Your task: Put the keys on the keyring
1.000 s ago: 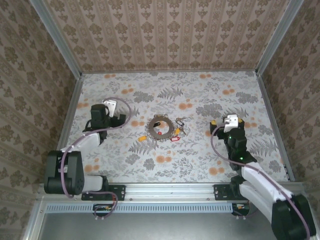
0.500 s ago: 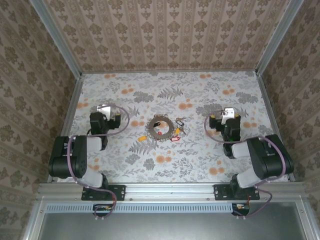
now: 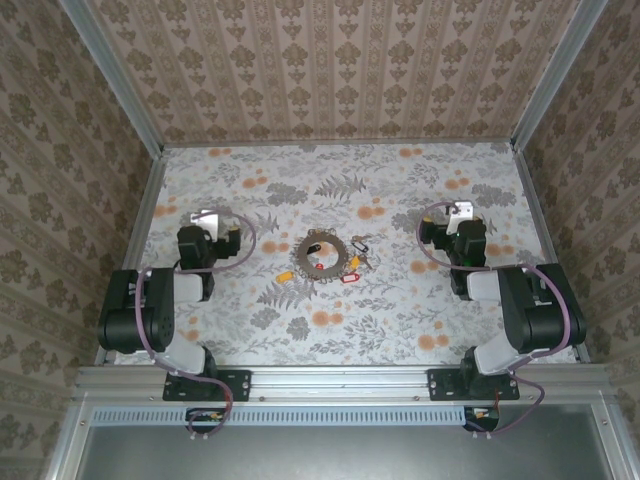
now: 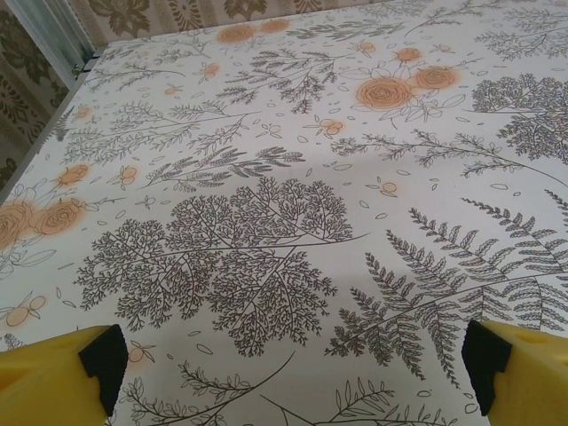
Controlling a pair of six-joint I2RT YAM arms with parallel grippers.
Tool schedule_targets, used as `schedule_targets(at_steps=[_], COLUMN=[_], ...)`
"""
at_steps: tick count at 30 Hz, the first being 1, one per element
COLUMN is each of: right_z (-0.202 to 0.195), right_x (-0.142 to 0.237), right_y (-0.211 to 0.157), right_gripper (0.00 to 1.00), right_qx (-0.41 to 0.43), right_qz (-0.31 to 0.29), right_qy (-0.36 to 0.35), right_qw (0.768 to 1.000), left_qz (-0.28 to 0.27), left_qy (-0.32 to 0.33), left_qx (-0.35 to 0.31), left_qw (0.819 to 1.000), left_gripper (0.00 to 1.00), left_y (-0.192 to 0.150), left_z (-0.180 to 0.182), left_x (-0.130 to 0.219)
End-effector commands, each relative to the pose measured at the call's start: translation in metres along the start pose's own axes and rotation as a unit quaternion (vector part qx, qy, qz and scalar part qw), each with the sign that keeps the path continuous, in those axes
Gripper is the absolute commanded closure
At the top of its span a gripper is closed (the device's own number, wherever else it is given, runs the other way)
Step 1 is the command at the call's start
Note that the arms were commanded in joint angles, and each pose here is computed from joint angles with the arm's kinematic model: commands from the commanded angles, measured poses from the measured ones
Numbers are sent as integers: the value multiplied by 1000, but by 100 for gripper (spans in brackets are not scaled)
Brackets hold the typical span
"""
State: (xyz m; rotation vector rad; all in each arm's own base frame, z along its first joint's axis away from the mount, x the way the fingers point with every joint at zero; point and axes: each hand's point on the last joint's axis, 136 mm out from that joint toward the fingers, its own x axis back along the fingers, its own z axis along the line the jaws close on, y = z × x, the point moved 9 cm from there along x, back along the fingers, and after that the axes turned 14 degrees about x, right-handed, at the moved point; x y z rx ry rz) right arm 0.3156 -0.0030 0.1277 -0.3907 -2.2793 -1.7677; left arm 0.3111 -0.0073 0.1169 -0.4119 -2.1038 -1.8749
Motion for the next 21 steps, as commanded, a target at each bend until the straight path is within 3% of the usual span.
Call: schedule_targets(at_steps=[1,21], right_z=[3,3], right_x=[1,1], right_y=[2,2], right_gripper=[1,0], right_qx=[-9,-8], right_qz=[-1,-2], right_qy=[13,13], right_qw=[1000,1000], left_qz=[-24,-24], left_qy=[0,-1], left_qx=[12,13], left_qw=[1000,1000], left_gripper=[0,0], left_y=[11,11], left_z=[0,0], left_x=[0,0])
